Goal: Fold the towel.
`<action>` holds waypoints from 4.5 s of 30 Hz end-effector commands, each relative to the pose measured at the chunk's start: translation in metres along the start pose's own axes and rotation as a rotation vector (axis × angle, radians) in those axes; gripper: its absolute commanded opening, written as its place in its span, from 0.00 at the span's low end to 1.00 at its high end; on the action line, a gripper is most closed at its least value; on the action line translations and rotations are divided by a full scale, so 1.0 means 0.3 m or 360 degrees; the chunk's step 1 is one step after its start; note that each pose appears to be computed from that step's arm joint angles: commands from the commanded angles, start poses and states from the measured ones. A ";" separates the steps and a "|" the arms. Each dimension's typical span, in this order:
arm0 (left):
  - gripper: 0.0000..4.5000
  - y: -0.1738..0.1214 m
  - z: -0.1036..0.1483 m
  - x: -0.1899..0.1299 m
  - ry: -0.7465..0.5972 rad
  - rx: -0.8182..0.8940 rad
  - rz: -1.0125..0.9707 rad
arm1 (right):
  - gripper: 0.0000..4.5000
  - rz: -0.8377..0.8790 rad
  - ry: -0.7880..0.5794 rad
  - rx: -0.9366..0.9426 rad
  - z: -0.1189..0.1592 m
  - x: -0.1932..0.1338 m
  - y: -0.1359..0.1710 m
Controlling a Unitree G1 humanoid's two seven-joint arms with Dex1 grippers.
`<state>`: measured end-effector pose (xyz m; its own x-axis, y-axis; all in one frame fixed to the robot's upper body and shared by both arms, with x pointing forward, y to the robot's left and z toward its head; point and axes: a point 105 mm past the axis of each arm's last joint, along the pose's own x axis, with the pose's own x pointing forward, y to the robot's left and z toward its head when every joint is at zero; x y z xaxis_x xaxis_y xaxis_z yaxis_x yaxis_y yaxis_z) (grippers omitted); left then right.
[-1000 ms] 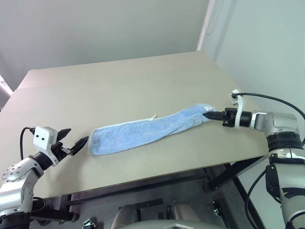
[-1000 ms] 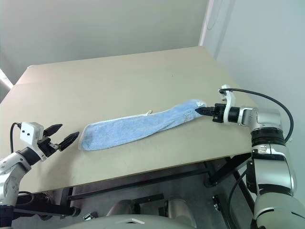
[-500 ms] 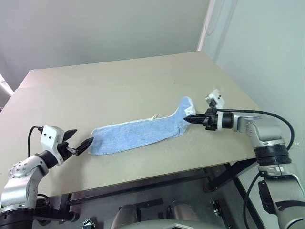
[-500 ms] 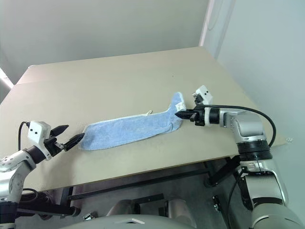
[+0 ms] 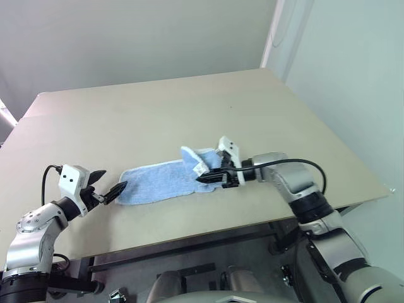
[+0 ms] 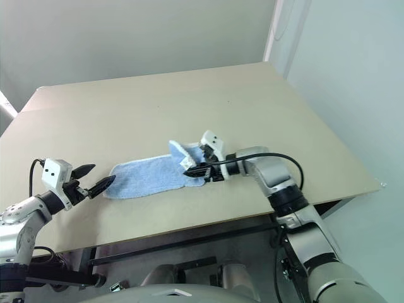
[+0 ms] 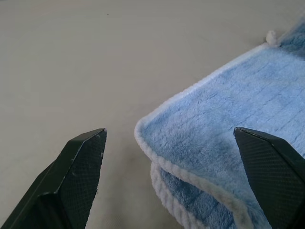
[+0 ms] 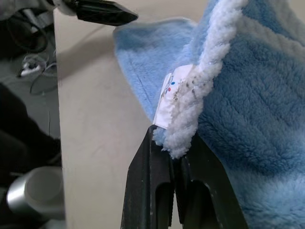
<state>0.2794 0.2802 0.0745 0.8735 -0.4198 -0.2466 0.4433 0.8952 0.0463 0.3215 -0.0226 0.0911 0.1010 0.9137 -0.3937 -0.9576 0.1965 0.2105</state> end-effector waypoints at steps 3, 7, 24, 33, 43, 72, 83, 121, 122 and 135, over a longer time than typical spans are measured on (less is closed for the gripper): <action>1.00 0.003 0.028 -0.021 -0.0037 0.0056 0.0039 | 0.00 -0.0058 0.0006 -0.0046 0.009 0.023 -0.041; 1.00 0.000 0.015 -0.038 -0.0025 0.0052 0.0061 | 0.32 -0.0025 -0.0018 -0.0063 0.017 0.017 -0.034; 1.00 0.026 0.020 -0.057 -0.0043 0.0071 0.0147 | 0.71 -0.0016 -0.0769 0.0051 0.253 -0.051 -0.095; 1.00 0.042 0.037 -0.086 -0.0063 0.0102 0.0205 | 0.71 -0.0116 -0.0377 -0.0049 0.024 0.124 -0.118; 1.00 0.084 -0.016 -0.129 0.0122 -0.0088 0.0303 | 0.71 -0.0148 -0.0100 -0.0358 -0.100 0.208 -0.070; 1.00 -0.078 -0.092 -0.018 0.0332 -0.0825 -0.0035 | 0.99 -0.0031 -0.0708 0.0070 0.209 0.023 -0.038; 1.00 -0.106 -0.074 -0.050 0.0262 -0.0965 -0.0075 | 0.99 -0.0068 -0.0725 0.0046 0.211 0.023 -0.036; 0.01 0.154 0.037 -0.180 0.0220 -0.0797 0.0234 | 1.00 -0.0193 -0.0709 0.0025 0.206 -0.011 -0.097; 0.01 0.165 0.059 -0.189 0.0200 -0.0785 0.0232 | 1.00 -0.0188 -0.0703 0.0023 0.203 -0.015 -0.096; 0.01 -0.068 0.294 -0.084 0.0211 -0.0460 -0.0415 | 1.00 -0.0292 -0.0561 0.0061 0.107 -0.069 -0.113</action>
<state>0.2656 0.2692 0.1535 0.7254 -0.5933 -0.3490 0.5011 0.8028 -0.3232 0.3592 -0.0372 0.1069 0.3547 0.9268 -0.1234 -0.8936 0.3748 0.2470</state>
